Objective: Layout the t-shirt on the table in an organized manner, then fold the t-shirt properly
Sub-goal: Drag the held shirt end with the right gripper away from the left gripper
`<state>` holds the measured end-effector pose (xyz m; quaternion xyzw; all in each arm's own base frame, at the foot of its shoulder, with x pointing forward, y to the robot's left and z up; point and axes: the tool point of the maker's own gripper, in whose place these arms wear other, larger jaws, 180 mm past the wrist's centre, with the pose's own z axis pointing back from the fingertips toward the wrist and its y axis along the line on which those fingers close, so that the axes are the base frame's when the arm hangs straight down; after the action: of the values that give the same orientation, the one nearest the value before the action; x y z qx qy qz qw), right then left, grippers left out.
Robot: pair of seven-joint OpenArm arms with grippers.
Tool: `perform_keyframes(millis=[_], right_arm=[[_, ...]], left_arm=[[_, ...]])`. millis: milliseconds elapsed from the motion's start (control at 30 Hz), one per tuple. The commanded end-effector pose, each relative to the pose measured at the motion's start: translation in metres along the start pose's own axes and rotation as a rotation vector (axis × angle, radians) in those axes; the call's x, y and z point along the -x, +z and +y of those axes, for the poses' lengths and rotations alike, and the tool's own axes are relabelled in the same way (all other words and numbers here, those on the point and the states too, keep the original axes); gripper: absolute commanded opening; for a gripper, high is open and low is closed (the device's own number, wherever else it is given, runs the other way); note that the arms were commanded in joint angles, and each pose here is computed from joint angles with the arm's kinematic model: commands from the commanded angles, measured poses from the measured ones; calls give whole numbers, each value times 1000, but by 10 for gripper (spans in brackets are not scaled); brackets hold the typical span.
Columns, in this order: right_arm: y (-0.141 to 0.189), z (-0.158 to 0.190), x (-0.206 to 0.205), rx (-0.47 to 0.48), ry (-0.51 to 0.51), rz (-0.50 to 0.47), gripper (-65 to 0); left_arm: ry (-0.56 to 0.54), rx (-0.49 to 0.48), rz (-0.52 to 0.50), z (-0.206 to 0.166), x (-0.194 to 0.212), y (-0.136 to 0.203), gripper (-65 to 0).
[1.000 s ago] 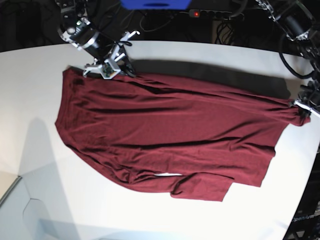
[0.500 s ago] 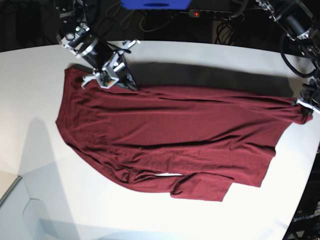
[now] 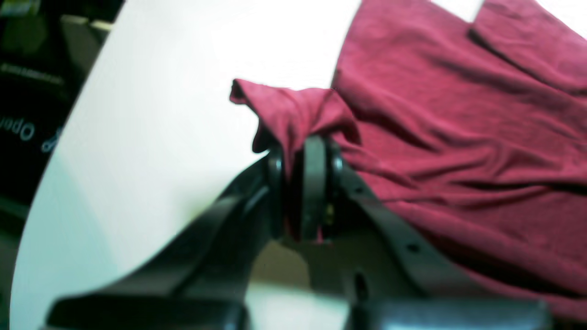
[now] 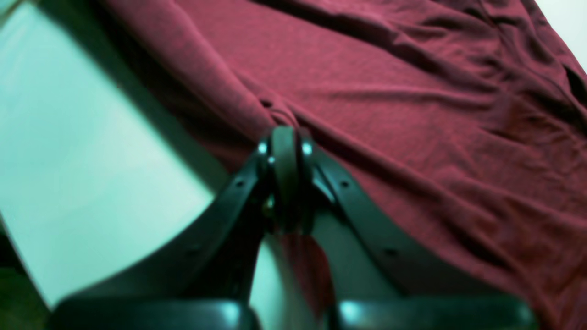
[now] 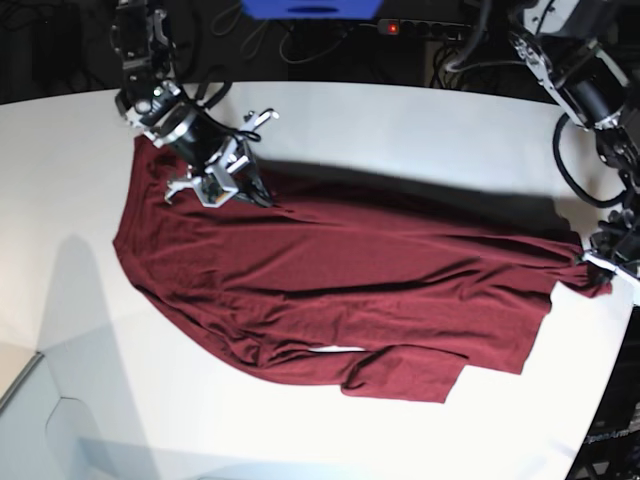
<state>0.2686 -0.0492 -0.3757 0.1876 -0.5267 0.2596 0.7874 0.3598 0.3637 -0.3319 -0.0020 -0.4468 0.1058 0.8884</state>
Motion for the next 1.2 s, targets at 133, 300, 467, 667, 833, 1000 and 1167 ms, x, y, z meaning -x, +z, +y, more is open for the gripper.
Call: perform_keyframes(millis=[133,300,467,667,833,1000,1167], right_arm=[[-8,-15,-16,7,12,-53,-650],[-13,-27,-11,14,20,-32,-650],[-16,-33,-12,19,24,-34,-650],[-26,-45,-14,28,21,-31,-650],[-34,-53,-9,33,9,-16,-650],[-40,-61,-14,38,9,-22,-650],[-43,-65,-22,42,19,-37,-650]], left_arm=[[-45,26,-148,-13,-39,0,-648],[-20,38,-103,-12,-21,-11,-648],[-20,29,-77,-3,-15,-14,-648],[7,23,-26,6,2,-20,-648],[17,23,-8,7,9,-23,-648],[43,27,-44,9,11,-28,-648],[68,32,-78,9,6,-33,-648]])
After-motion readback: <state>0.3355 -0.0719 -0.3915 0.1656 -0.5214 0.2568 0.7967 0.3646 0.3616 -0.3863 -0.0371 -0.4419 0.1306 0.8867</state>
